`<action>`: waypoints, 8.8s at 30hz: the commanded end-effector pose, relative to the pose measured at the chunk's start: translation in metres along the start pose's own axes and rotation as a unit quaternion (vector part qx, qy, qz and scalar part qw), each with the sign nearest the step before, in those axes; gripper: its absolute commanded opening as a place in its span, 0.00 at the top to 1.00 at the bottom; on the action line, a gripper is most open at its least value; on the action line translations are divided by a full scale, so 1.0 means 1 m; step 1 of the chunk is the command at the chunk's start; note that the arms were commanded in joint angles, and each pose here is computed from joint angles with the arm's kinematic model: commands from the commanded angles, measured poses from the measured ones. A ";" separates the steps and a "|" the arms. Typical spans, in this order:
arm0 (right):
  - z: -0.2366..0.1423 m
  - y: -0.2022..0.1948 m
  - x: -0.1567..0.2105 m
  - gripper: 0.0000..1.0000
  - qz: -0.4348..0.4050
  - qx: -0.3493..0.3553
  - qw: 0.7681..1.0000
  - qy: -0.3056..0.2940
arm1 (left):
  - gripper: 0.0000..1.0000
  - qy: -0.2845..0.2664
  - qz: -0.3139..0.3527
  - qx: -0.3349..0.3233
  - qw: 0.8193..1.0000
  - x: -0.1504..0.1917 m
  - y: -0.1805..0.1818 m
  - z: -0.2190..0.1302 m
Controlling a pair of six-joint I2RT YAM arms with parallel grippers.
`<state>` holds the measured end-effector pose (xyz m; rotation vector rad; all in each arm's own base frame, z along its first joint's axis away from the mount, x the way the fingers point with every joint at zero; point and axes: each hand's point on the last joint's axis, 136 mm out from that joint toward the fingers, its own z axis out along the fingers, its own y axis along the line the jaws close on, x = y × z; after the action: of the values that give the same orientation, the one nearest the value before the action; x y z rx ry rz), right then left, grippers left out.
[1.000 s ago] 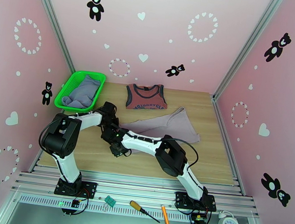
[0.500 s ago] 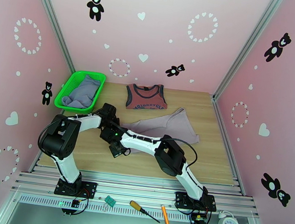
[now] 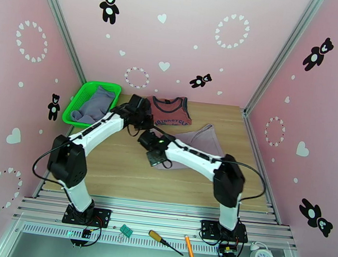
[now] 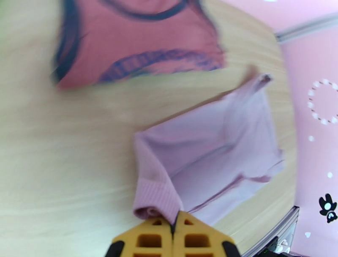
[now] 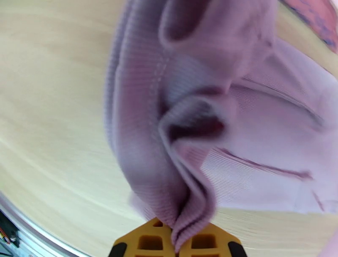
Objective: Fold and stack the mixed laundry pile
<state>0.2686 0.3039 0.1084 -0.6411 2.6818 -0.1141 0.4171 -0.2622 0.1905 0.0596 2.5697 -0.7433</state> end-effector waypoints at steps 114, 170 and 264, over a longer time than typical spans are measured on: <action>0.166 -0.127 -0.137 0.76 -0.009 -0.101 0.995 -0.002 | 0.65 0.031 -0.112 -0.121 0.986 0.154 0.038 0.080; -0.167 -0.254 0.008 0.23 0.126 0.079 0.949 -0.279 | 0.12 0.041 0.524 -0.092 0.846 0.193 -0.055 -0.041; 0.040 -0.116 0.134 1.00 -0.738 -0.031 0.673 -0.040 | 1.00 0.109 0.383 -0.207 0.894 0.280 0.016 0.019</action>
<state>0.2160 0.1344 0.0301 -2.5956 1.3067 -0.3727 0.1708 -0.2752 0.0300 1.0639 2.5339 0.1929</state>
